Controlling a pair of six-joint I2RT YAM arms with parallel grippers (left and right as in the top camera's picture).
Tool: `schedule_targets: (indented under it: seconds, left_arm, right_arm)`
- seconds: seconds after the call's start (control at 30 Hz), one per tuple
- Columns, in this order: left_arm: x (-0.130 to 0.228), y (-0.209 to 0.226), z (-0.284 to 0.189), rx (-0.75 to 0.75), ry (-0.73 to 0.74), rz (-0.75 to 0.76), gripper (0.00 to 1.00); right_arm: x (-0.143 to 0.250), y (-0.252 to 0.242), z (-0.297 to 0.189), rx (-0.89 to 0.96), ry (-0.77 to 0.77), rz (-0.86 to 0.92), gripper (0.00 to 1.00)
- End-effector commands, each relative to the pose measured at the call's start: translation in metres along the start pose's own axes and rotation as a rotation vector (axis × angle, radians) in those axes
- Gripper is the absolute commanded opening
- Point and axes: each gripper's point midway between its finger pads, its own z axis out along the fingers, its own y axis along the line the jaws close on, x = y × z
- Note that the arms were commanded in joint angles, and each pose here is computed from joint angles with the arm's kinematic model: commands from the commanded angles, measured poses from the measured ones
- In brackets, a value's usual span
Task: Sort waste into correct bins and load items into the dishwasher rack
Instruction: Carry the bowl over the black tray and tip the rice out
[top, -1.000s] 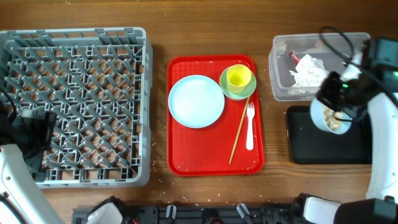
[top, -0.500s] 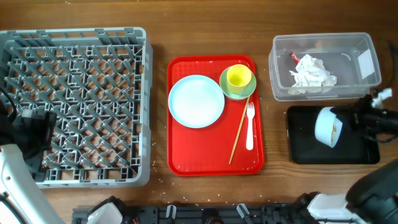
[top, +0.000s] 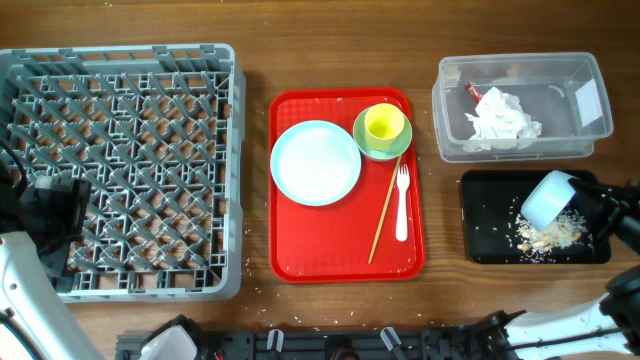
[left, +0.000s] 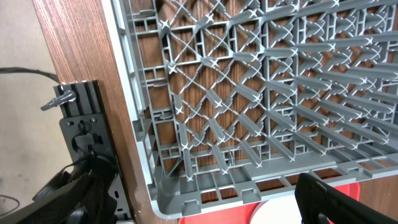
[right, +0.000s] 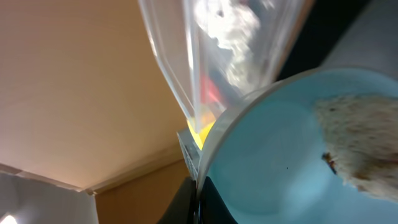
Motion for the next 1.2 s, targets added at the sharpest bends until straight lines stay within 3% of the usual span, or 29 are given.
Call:
schedule_targets:
  seconds: [0.0, 0.07, 0.1, 0.17, 0.2, 0.27, 0.33, 0.4, 0.43, 0.63, 0.67, 0.73, 0.8, 0.87, 1.03, 1.1, 1.13, 1.17]
  left_arm:
    - [-0.003, 0.002, -0.001, -0.011, -0.015, -0.017, 1.00]
    - [-0.003, 0.002, -0.001, -0.011, -0.015, -0.017, 1.00]
    - [-0.003, 0.002, -0.001, -0.011, -0.015, -0.017, 1.00]
    - [-0.003, 0.002, -0.001, -0.011, -0.015, -0.017, 1.00]
    - [-0.003, 0.002, -0.001, -0.011, -0.015, -0.017, 1.00]
    - [-0.003, 0.002, -0.001, -0.011, -0.015, -0.017, 1.00]
    - [-0.003, 0.002, -0.001, -0.011, -0.015, -0.017, 1.00]
    - [-0.003, 0.002, -0.001, -0.011, -0.015, -0.017, 1.00]
    - [-0.003, 0.002, -0.001, -0.011, -0.015, -0.017, 1.00]
    - [-0.003, 0.002, -0.001, -0.011, -0.015, -0.017, 1.00]
    - [-0.003, 0.002, -0.001, -0.011, -0.015, -0.017, 1.00]
    - [-0.003, 0.002, -0.001, -0.011, -0.015, -0.017, 1.00]
    - [-0.003, 0.002, -0.001, -0.011, -0.015, -0.017, 1.00]
    - [-0.003, 0.002, -0.001, -0.011, -0.015, -0.017, 1.00]
    - [-0.003, 0.002, -0.001, -0.011, -0.015, -0.017, 1.00]
    - [-0.003, 0.002, -0.001, -0.011, -0.015, -0.017, 1.00]
    - [-0.003, 0.002, -0.001, -0.011, -0.015, -0.017, 1.00]
    - [-0.003, 0.002, -0.001, -0.011, -0.015, -0.017, 1.00]
  right_arm:
    - [-0.007, 0.009, 0.000, -0.076, -0.022, -0.006, 0.04]
    - [-0.004, 0.011, 0.000, -0.081, -0.013, 0.004, 0.04]
    - [-0.014, 0.011, 0.000, -0.088, -0.040, -0.080, 0.04]
    - [-0.010, 0.007, 0.004, -0.065, -0.015, 0.035, 0.04]
    - [-0.010, 0.020, 0.003, -0.138, -0.028, -0.059, 0.04]
    - [-0.008, 0.011, 0.005, -0.086, -0.009, 0.003, 0.04]
    - [-0.009, 0.016, 0.005, -0.115, -0.018, -0.064, 0.04]
    - [-0.008, -0.001, 0.010, -0.008, 0.008, 0.039, 0.04]
    - [-0.005, 0.017, 0.009, -0.112, -0.002, -0.089, 0.04]
    - [-0.003, 0.016, 0.014, -0.103, 0.020, -0.019, 0.04]
    - [-0.003, 0.025, 0.013, -0.150, 0.007, -0.093, 0.04]
    - [0.000, 0.019, 0.014, -0.113, 0.024, -0.054, 0.04]
    - [0.007, 0.040, 0.009, -0.227, -0.005, -0.179, 0.04]
    - [0.005, 0.029, 0.012, -0.167, 0.025, -0.037, 0.04]
    - [0.007, 0.031, 0.012, -0.176, 0.018, -0.161, 0.04]
    - [0.010, 0.018, 0.015, -0.099, 0.052, -0.031, 0.04]
    - [0.011, 0.033, 0.012, -0.183, 0.025, -0.147, 0.04]
    - [0.010, 0.033, 0.013, -0.180, 0.025, -0.149, 0.04]
